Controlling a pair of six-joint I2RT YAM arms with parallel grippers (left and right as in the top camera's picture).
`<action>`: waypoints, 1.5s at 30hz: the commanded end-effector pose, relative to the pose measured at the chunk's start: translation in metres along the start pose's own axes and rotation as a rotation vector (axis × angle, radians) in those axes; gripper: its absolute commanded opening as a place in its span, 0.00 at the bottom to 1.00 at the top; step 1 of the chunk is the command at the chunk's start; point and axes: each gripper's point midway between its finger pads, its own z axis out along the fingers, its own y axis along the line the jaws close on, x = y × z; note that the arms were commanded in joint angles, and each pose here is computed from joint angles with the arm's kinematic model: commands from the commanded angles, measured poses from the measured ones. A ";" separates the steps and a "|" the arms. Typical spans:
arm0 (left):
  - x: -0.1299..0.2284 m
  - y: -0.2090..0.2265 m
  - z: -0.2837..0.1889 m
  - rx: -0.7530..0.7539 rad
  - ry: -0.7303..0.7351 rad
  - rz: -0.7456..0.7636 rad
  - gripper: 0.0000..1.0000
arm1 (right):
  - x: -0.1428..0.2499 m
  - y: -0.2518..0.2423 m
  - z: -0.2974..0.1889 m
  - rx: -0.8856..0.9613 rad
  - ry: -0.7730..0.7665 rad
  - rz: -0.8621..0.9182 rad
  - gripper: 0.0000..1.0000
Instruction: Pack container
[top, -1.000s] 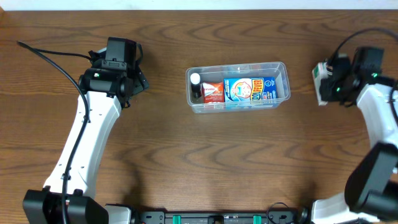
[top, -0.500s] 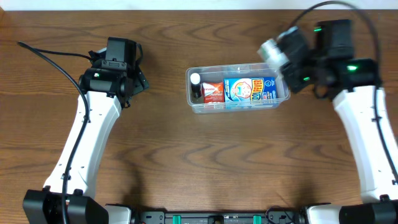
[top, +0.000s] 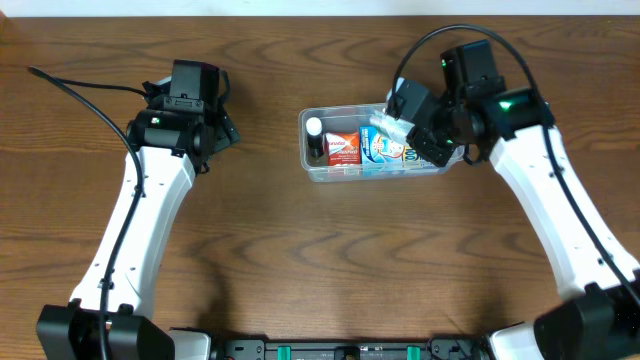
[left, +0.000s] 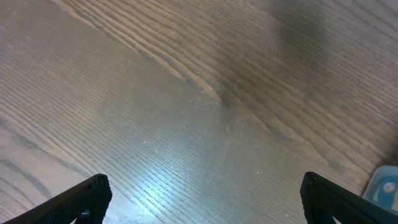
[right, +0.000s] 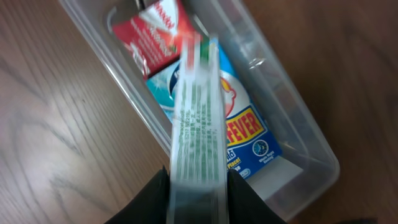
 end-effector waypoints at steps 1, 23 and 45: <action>0.001 0.003 0.004 -0.023 0.004 0.008 0.98 | 0.012 0.001 0.019 -0.016 0.072 -0.103 0.26; 0.001 0.003 0.004 -0.023 0.004 0.008 0.98 | -0.027 0.021 0.037 -0.181 -0.134 -0.110 0.24; 0.001 0.003 0.004 -0.023 0.004 0.008 0.98 | -0.035 0.021 0.044 -0.212 -0.162 0.026 0.17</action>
